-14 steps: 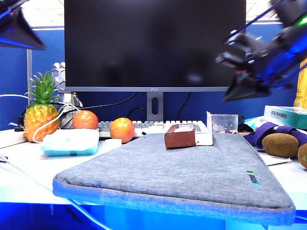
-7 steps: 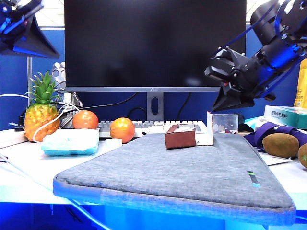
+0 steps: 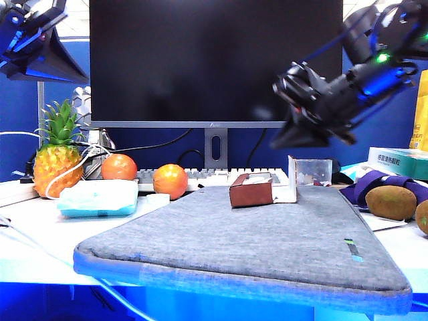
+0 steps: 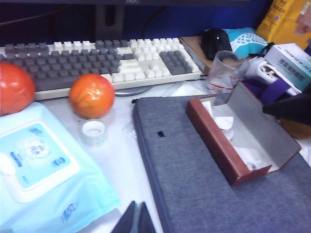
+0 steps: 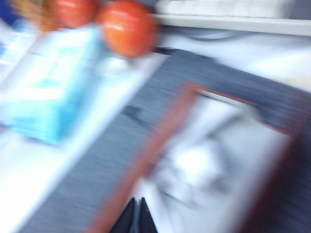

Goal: Close the glasses case.

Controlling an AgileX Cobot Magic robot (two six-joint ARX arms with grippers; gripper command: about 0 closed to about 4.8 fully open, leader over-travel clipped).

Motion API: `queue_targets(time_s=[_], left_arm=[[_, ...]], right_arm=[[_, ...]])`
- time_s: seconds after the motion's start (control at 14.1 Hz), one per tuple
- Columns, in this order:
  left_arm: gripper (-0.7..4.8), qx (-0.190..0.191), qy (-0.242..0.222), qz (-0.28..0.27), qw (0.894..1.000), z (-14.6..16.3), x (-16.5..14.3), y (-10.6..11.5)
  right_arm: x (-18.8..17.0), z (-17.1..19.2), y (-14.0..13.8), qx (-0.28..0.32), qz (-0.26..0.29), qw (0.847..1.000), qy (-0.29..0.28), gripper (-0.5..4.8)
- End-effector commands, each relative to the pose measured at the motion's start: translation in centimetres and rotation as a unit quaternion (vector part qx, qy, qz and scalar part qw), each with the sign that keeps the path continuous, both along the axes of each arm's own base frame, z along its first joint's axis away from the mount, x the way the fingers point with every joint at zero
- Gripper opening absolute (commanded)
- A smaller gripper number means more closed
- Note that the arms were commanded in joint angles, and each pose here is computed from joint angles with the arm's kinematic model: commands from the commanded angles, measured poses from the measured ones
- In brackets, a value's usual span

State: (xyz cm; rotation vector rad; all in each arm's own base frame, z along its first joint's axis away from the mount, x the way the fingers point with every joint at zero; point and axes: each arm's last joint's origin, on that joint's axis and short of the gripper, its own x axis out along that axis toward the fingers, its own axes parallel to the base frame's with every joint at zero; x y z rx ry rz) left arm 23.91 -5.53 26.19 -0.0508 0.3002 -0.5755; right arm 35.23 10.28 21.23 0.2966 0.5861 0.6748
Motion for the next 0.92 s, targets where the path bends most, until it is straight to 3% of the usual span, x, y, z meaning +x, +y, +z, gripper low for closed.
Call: queue_targets(time_s=[0.07, 0.21, 0.28, 0.42, 0.64, 0.92], left_arm=[[-0.06, -0.002, -0.012, -0.006, 1.000, 0.4, 0.1, 0.0], [-0.06, -0.011, -0.007, -0.012, 1.000, 0.5, 0.0, -0.1], [-0.06, -0.015, -0.005, -0.011, 1.000, 0.5, 0.0, -0.1], [-0.06, -0.014, -0.005, -0.008, 1.000, 0.5, 0.0, -0.1], [-0.05, -0.013, 0.000, -0.008, 1.000, 0.4, 0.0, -0.1], [-0.06, -0.011, 0.002, -0.007, 1.000, 0.3, 0.0, -0.1]], right_arm=[[0.6, 1.4, 0.5, 0.034, 0.021, 0.999, -0.017, -0.06], [1.7, 4.2, 0.6, 0.029, 0.002, 0.998, -0.061, -0.06], [1.9, 5.3, 0.5, -0.011, -0.030, 0.997, -0.069, -0.06], [1.4, 6.1, 0.8, -0.157, -0.070, 0.983, -0.056, -0.06], [0.4, 4.1, 0.2, -0.255, -0.076, 0.964, 0.008, -0.06], [0.1, 3.5, 0.2, -0.255, -0.057, 0.965, 0.033, -0.06]])
